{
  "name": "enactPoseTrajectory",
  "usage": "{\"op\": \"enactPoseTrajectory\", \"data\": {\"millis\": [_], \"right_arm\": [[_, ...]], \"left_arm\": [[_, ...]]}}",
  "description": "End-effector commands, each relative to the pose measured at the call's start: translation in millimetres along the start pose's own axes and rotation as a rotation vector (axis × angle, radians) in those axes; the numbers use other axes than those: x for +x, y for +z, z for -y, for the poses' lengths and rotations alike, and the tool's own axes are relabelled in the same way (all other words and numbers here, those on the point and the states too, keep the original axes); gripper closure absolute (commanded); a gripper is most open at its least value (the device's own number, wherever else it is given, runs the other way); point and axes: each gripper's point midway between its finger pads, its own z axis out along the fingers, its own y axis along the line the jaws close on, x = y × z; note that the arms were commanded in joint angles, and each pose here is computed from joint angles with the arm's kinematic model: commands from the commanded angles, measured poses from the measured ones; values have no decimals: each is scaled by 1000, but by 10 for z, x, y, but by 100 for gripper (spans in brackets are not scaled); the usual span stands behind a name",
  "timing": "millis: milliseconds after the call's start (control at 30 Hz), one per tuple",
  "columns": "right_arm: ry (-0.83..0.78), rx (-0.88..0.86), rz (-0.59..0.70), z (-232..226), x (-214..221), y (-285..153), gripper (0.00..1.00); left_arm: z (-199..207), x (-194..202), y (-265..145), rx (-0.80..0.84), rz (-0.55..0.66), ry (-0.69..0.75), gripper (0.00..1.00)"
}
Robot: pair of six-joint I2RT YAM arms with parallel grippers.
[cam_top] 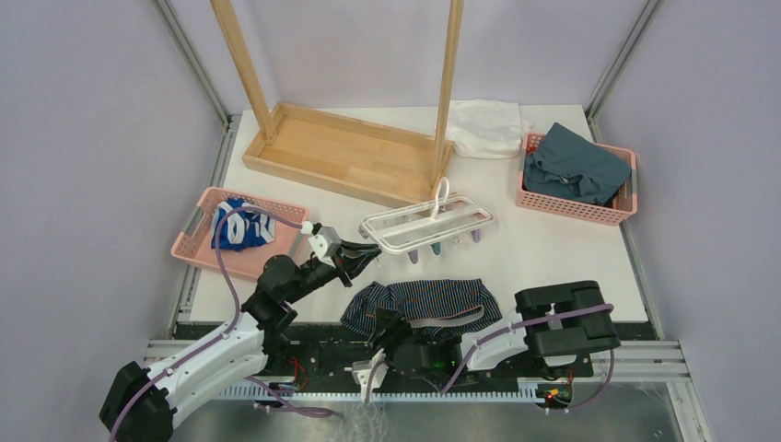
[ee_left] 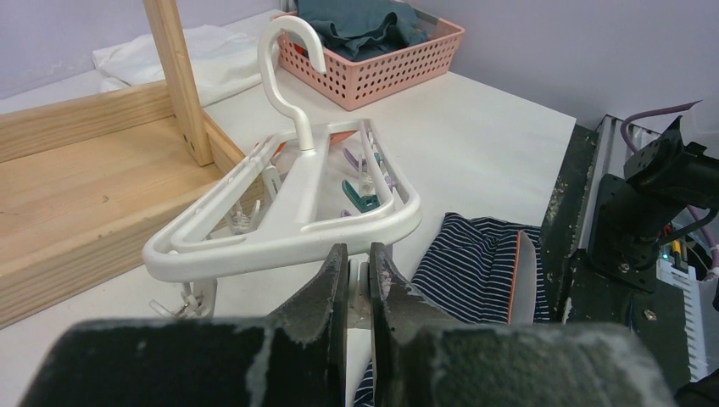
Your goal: Clip the underwear to the hanger
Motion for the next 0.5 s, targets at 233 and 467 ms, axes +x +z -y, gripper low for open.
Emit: {"op": "enactPoseTrajectory", "data": {"millis": [233, 467], "right_arm": [[-59, 144, -80, 219, 7, 54, 45], [-31, 203, -101, 260, 26, 59, 81]], "left_arm": [[20, -242, 12, -1, 92, -6, 97], [19, -236, 10, -2, 91, -6, 97]]}}
